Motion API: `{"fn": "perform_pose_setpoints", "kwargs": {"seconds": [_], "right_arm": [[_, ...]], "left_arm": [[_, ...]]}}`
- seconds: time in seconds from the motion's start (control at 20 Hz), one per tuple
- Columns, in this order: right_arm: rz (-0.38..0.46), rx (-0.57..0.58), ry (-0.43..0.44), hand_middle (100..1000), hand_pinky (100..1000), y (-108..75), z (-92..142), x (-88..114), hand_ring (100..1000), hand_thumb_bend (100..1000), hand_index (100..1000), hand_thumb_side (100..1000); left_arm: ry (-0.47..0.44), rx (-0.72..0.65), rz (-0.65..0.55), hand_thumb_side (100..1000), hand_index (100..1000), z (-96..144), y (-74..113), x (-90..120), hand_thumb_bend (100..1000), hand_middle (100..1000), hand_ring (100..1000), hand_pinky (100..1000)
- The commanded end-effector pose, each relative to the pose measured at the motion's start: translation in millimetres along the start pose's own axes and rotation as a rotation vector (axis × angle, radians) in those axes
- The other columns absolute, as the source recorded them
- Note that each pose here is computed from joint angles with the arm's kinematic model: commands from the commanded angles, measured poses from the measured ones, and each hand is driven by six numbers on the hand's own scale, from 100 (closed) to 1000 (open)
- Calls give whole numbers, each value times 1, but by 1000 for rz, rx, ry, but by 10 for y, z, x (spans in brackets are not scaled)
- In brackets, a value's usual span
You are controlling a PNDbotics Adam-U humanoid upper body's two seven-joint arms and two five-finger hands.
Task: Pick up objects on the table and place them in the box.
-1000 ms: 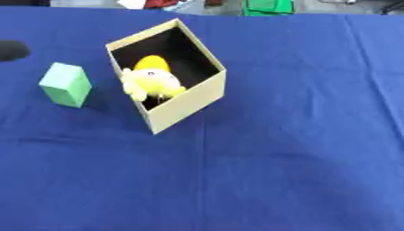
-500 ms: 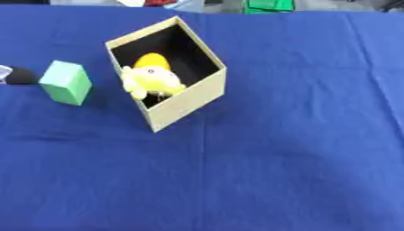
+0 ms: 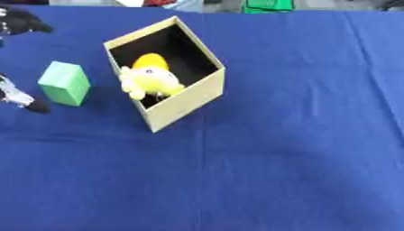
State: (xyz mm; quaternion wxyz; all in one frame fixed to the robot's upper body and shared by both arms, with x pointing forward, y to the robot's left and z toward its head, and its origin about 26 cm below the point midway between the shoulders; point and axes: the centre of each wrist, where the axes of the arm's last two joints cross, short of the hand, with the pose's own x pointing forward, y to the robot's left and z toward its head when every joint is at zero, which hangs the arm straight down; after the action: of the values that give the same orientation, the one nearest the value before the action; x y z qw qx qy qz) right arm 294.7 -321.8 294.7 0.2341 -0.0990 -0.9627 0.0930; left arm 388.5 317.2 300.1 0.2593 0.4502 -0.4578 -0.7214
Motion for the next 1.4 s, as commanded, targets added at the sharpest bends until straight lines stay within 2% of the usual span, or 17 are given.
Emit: {"fn": "perform_pose_setpoints", "kwargs": {"seconds": [0.05,0.3,0.35,0.4,0.45,0.75,1.05,1.4], "right_arm": [[12,4,-27,787,889,-34,-55,77,888,100,897,858],[11,3,-28,787,888,-32,-59,79,887,100,896,857],[10,4,-28,787,889,-30,-58,78,887,100,895,859],[9,5,-27,787,889,-26,-57,77,887,100,895,859],[9,6,-26,787,889,-24,-57,76,887,100,895,860],[10,6,-24,787,890,-20,-51,72,888,100,894,863],[5,6,-21,785,891,-9,-50,68,888,100,892,867],[-10,2,-10,777,894,4,-55,67,888,100,887,872]], "left_arm": [[14,-43,-24,763,967,13,91,-78,849,855,907,869],[9,-109,-35,739,970,-25,151,-49,813,858,908,874],[10,-117,-37,712,972,-32,168,-44,758,857,909,875],[14,-124,-41,712,972,-44,184,-40,758,857,909,875],[17,-129,-44,692,972,-57,194,-40,709,857,908,875],[45,-147,-7,649,967,-130,186,-134,554,855,902,867],[25,-157,100,630,960,-208,212,-215,493,824,888,854],[38,-192,205,585,983,-278,168,-324,434,837,882,846]]}}
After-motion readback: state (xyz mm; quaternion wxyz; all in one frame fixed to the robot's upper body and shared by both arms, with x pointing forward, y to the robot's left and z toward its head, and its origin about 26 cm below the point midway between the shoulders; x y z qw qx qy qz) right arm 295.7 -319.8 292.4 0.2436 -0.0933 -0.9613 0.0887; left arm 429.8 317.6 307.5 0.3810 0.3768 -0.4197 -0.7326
